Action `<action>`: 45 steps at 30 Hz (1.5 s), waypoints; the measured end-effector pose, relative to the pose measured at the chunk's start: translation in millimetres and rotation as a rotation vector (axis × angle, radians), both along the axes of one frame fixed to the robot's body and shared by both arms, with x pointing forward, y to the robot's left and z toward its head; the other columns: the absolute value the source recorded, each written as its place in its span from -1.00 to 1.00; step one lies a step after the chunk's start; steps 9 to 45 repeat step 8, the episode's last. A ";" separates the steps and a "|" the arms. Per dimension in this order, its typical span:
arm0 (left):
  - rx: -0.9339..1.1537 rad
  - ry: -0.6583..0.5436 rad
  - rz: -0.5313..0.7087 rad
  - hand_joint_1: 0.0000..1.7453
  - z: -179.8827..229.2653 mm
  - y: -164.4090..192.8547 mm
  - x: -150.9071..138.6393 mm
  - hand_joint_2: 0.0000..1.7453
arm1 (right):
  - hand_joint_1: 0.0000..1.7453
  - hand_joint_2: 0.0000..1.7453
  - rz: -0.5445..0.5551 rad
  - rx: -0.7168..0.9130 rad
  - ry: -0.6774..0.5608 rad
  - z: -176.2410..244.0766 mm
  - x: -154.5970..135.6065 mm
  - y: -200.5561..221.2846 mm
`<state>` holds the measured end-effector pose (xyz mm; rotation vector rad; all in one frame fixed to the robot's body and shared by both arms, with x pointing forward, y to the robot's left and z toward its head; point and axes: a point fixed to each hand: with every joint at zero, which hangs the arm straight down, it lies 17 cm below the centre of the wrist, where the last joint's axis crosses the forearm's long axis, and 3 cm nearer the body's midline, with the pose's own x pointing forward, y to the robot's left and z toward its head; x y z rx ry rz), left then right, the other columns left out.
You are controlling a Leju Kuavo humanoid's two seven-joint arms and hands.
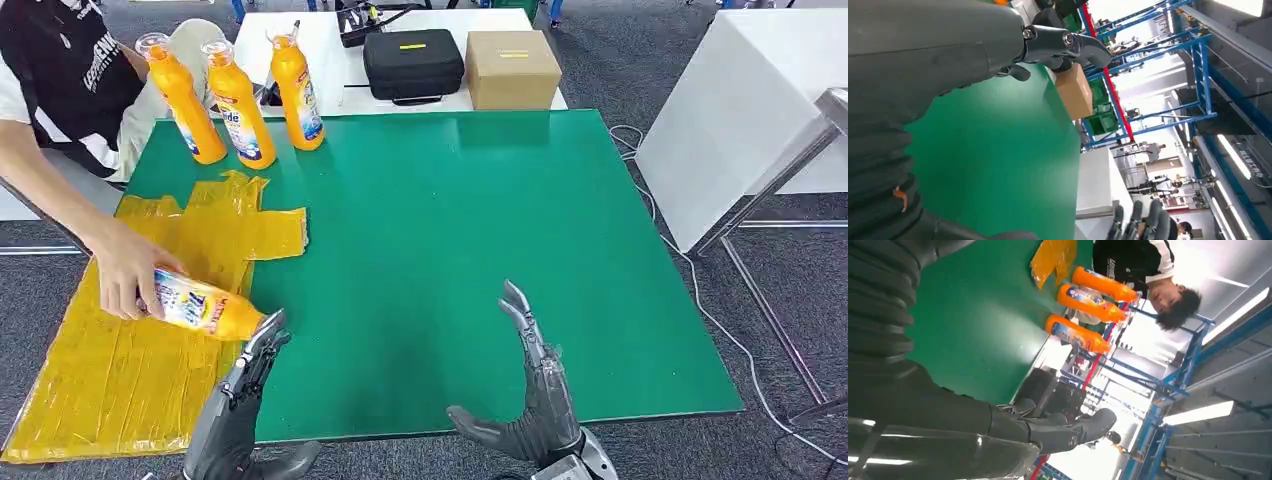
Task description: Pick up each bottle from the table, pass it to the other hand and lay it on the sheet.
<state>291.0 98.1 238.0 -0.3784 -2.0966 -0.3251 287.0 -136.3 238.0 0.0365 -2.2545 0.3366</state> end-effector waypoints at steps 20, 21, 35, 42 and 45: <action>-0.001 -0.002 -0.001 -1.00 0.7 -0.1 0.0 1.00 | -1.00 1.00 0.015 -0.002 0.008 0.7 1.5 4.9; -0.001 -0.002 -0.001 -1.00 0.7 -0.1 0.0 1.00 | -1.00 1.00 0.015 -0.002 0.008 0.7 1.5 4.9; -0.001 -0.002 -0.001 -1.00 0.7 -0.1 0.0 1.00 | -1.00 1.00 0.015 -0.002 0.008 0.7 1.5 4.9; -0.001 -0.002 -0.001 -1.00 0.7 -0.1 0.0 1.00 | -1.00 1.00 0.015 -0.002 0.008 0.7 1.5 4.9; -0.001 -0.002 -0.001 -1.00 0.7 -0.1 0.0 1.00 | -1.00 1.00 0.015 -0.002 0.008 0.7 1.5 4.9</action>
